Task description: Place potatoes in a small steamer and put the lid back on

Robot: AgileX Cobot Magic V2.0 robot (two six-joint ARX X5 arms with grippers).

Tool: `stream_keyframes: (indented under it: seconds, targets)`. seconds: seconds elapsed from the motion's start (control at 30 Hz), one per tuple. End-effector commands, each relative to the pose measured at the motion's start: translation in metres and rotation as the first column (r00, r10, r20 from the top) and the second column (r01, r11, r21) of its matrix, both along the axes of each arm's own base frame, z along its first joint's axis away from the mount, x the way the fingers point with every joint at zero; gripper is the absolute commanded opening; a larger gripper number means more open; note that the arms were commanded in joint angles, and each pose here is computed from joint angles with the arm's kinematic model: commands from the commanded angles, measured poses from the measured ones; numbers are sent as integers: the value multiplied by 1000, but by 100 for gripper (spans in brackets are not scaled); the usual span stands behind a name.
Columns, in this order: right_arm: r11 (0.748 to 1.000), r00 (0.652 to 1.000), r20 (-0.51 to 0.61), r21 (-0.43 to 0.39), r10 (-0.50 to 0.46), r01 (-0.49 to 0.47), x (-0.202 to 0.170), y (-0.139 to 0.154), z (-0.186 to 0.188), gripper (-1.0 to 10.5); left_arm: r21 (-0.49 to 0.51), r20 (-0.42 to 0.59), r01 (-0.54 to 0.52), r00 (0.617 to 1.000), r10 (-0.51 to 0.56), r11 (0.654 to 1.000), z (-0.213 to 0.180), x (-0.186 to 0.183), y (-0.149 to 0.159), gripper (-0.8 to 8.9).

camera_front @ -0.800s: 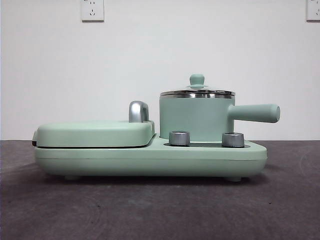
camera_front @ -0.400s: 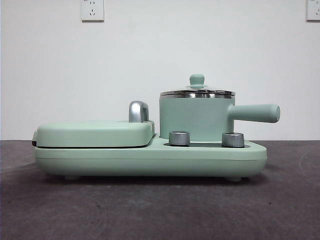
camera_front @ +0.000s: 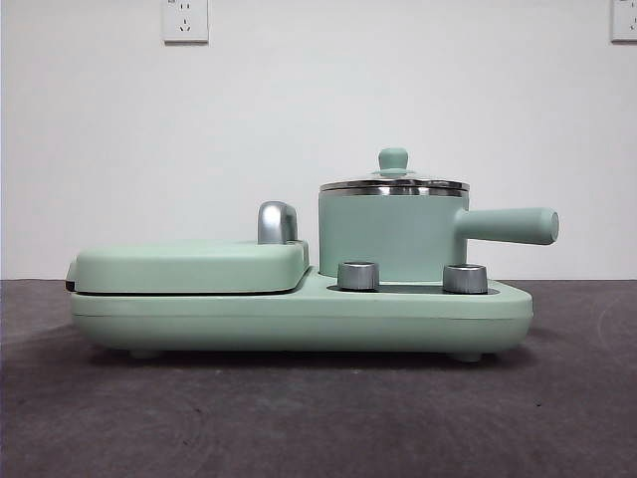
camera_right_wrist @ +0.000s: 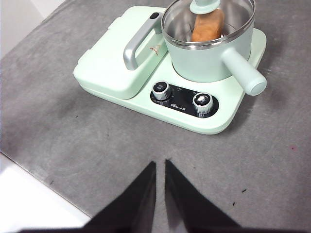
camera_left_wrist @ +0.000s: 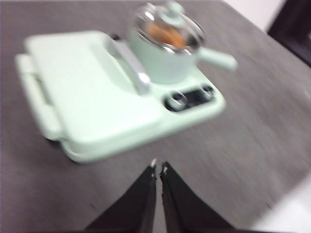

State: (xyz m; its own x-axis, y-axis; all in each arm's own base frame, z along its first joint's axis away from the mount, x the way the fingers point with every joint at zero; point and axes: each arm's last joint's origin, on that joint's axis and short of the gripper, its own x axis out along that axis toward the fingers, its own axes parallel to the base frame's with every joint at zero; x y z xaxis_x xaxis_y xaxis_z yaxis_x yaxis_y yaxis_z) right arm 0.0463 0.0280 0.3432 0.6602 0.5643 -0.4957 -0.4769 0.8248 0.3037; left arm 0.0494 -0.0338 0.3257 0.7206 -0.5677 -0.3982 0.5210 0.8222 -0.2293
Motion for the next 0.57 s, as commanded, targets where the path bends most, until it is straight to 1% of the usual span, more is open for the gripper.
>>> stream_keyframes:
  seconds: [0.03,0.17,0.23,0.33,0.4,0.47,0.57]
  targets:
    - [1000,1000,13,3,7,-7,1,1,3,25,27,129,-88,988,84,996,-12,5,6,18]
    - [1000,1000,13,3,8,-8,1,1,3,25,70,268,-247,938,221,966,-56,17,14,16]
    - [1000,1000,13,3,8,-8,1,1,3,25,67,296,-318,912,285,946,-81,24,18,20]
    - [1000,1000,13,3,7,-7,1,1,3,25,62,310,-387,884,350,920,-113,32,23,20]
    - [1000,1000,13,3,8,-8,1,1,3,25,68,300,-414,876,378,908,-131,35,25,20]
    - [1000,1000,13,3,8,-8,1,1,3,26,76,281,-428,876,392,901,-146,37,27,20]
    - [1000,1000,13,3,7,-7,1,1,3,25,87,263,-428,881,394,899,-160,38,27,20]
